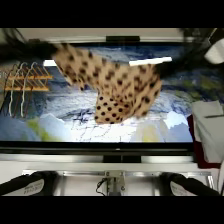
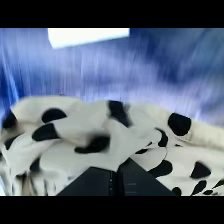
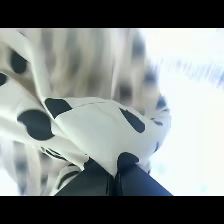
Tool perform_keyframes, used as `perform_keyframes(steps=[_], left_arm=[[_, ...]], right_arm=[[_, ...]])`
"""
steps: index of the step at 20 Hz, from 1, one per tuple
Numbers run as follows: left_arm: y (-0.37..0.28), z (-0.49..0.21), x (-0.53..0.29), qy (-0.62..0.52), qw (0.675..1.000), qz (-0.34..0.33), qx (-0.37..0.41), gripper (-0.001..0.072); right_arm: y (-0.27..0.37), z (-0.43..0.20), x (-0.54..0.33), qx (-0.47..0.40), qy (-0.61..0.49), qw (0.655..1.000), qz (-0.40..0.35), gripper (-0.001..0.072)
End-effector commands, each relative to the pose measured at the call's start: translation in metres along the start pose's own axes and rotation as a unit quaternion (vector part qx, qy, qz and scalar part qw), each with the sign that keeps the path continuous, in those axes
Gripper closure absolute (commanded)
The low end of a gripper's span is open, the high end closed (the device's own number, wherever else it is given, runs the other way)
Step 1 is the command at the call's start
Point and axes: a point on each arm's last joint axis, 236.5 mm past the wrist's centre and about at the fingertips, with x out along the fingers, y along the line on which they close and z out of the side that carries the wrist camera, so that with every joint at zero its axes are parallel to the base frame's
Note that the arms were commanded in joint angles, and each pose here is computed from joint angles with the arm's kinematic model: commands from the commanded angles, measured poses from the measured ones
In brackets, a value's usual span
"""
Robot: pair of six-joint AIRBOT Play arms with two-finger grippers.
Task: Fold the shirts.
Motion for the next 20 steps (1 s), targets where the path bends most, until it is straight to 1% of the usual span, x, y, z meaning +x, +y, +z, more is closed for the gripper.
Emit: perform_keyframes(steps=[1,3,4,6,8,10,12,15,17,20], left_arm=[[-0.083,0.161,-0.163,-0.242,0.965,-0.027,0.095,0.0659],[-0.121,0.194,-0.241,-0.345,0.932,-0.058,0.093,0.0659],[-0.131,0.197,-0.269,-0.372,0.921,-0.062,0.092,0.0659],[-0.14,0.183,-0.296,-0.379,0.919,-0.062,0.092,0.0659],[-0.141,0.158,-0.298,-0.355,0.929,-0.061,0.088,0.0659],[-0.139,0.129,-0.282,-0.303,0.947,-0.062,0.087,0.0659],[-0.133,0.097,-0.253,-0.229,0.967,-0.066,0.087,0.0659],[-0.114,0.05,-0.202,-0.124,0.988,-0.067,0.069,0.0659],[-0.094,0.015,-0.161,-0.063,0.995,-0.063,0.041,0.0659],[-0.055,-0.053,-0.093,0.033,0.998,-0.05,-0.015,0.0659]], right_arm=[[0.027,0.152,-0.204,-0.065,-0.342,0.936,-0.048,0.0659],[0.046,0.165,-0.286,-0.071,-0.441,0.893,-0.047,0.0659],[0.052,0.162,-0.309,-0.075,-0.46,0.883,-0.048,0.0659],[0.06,0.148,-0.335,-0.082,-0.465,0.88,-0.051,0.0659],[0.063,0.13,-0.333,-0.088,-0.432,0.896,-0.053,0.0659],[0.055,0.109,-0.308,-0.087,-0.369,0.923,-0.063,0.0659],[0.037,0.084,-0.267,-0.067,-0.287,0.953,-0.075,0.0659],[0.004,0.034,-0.179,-0.047,-0.126,0.986,-0.094,0.0658],[-0.022,0.014,-0.12,-0.038,-0.051,0.992,-0.112,0.0658],[-0.052,0.014,-0.029,-0.017,-0.014,0.992,-0.122,0.0659]])
